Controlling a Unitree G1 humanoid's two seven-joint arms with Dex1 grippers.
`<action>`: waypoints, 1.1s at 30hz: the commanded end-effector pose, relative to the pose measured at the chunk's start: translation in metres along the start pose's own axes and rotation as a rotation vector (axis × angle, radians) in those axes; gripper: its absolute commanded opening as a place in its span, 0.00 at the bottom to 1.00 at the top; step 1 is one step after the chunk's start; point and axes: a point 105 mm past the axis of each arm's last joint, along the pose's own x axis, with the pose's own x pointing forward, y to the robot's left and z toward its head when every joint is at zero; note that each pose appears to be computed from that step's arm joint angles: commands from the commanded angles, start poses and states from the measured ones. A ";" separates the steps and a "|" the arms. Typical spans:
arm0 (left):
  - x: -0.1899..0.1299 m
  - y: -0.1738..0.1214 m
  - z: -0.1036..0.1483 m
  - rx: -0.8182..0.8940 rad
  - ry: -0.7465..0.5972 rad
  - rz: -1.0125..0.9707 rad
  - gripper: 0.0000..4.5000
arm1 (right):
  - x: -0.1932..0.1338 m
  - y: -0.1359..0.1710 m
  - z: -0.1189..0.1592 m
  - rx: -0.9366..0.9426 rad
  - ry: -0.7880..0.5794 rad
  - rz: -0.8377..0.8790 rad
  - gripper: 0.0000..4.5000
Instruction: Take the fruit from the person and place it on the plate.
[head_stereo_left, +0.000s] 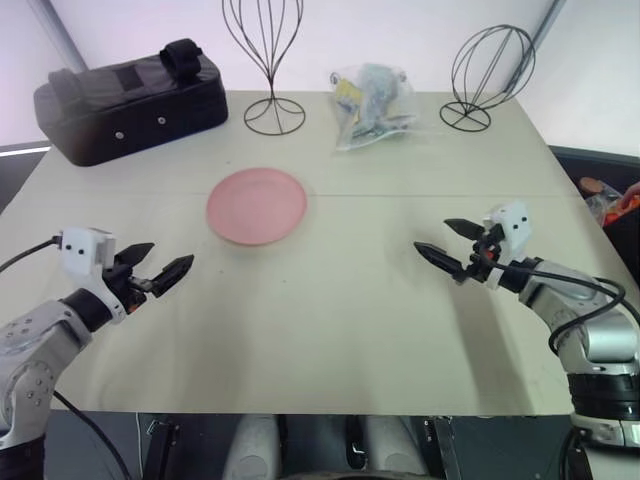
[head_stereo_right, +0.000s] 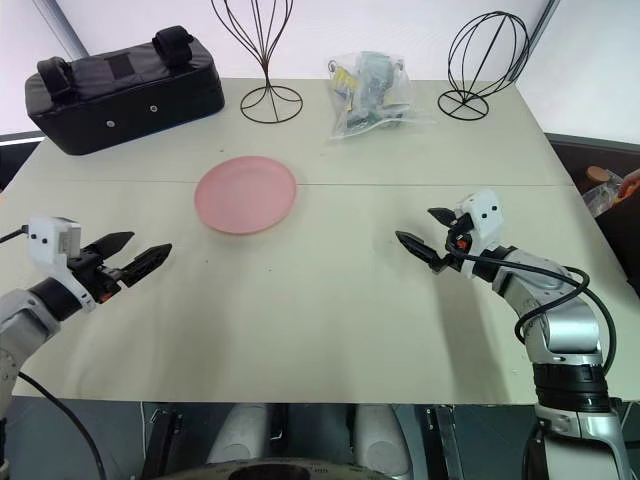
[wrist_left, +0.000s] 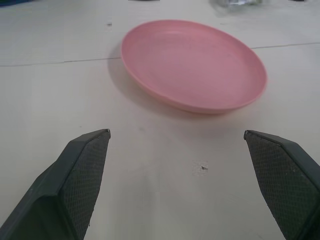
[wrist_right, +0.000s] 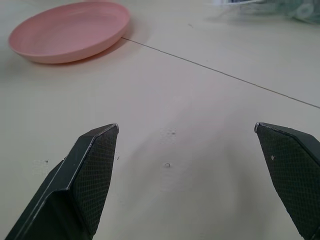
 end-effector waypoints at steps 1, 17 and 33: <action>-0.002 -0.004 0.016 0.042 -0.046 -0.011 1.00 | 0.001 0.002 0.013 -0.038 -0.041 0.008 0.99; -0.001 -0.007 0.013 0.034 -0.044 -0.026 1.00 | -0.001 0.001 0.009 -0.035 -0.031 0.002 0.99; 0.002 -0.007 0.014 0.040 -0.050 -0.029 1.00 | 0.001 0.002 0.008 -0.038 -0.033 0.002 0.99</action>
